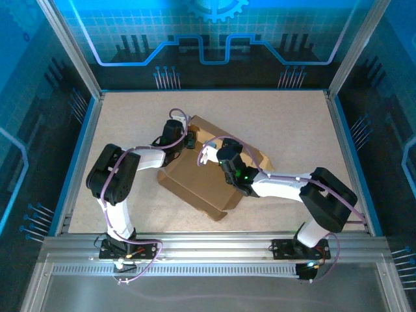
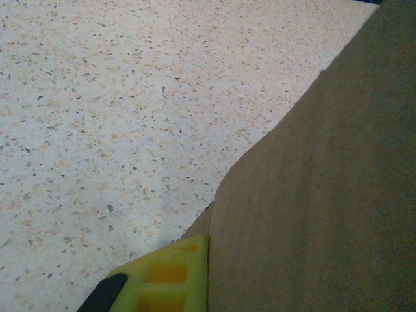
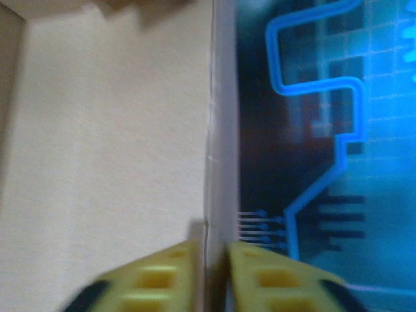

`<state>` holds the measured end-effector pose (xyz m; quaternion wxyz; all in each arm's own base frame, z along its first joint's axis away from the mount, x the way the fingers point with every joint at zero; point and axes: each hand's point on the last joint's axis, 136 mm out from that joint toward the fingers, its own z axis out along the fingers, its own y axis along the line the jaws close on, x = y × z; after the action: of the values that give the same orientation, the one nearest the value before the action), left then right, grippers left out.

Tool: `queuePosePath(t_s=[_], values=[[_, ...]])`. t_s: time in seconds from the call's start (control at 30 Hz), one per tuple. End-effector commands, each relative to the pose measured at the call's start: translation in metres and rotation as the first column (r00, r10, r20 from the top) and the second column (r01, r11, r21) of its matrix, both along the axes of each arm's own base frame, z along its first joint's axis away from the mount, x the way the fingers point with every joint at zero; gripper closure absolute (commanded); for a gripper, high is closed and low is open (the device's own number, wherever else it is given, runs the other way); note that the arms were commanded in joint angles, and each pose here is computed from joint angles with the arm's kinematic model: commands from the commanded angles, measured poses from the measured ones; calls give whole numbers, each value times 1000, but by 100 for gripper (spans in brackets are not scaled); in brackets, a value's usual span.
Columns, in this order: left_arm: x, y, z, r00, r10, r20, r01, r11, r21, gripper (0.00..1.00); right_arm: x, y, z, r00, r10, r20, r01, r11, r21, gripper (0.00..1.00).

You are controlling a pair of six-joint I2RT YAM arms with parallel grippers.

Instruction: Fold the paper box

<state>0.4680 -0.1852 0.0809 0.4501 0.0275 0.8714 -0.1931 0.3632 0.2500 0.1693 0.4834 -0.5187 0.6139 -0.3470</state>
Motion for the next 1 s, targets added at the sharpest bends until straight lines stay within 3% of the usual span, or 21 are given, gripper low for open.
queuePosePath(t_s=[0.0,0.13,0.23,0.33,0.4,0.5,0.63,0.97], values=[[-8,-8,11,999,-25,36,25,1000,0,100,-19,24,-3,984,132,-121,-118,986,117,54],[-17,-4,9,999,-24,45,24,1000,8,100,-33,25,21,969,191,-158,-144,953,268,25],[-22,-3,5,999,-23,42,23,1000,20,100,-50,30,47,927,299,-228,-169,873,458,8],[-27,-6,4,998,-30,62,28,999,38,100,-52,30,94,901,368,-228,-104,694,712,5],[-30,-10,2,996,-41,81,35,997,67,100,-28,16,122,917,294,-270,82,522,849,5],[-33,-16,2,994,-48,103,38,995,97,100,9,-4,121,875,150,-461,382,372,846,11],[-36,-23,2,991,-65,117,50,991,125,100,32,3,93,742,140,-655,563,400,723,12],[-39,-36,-1,986,-108,126,91,987,132,98,53,34,57,459,433,-776,634,452,627,23]])
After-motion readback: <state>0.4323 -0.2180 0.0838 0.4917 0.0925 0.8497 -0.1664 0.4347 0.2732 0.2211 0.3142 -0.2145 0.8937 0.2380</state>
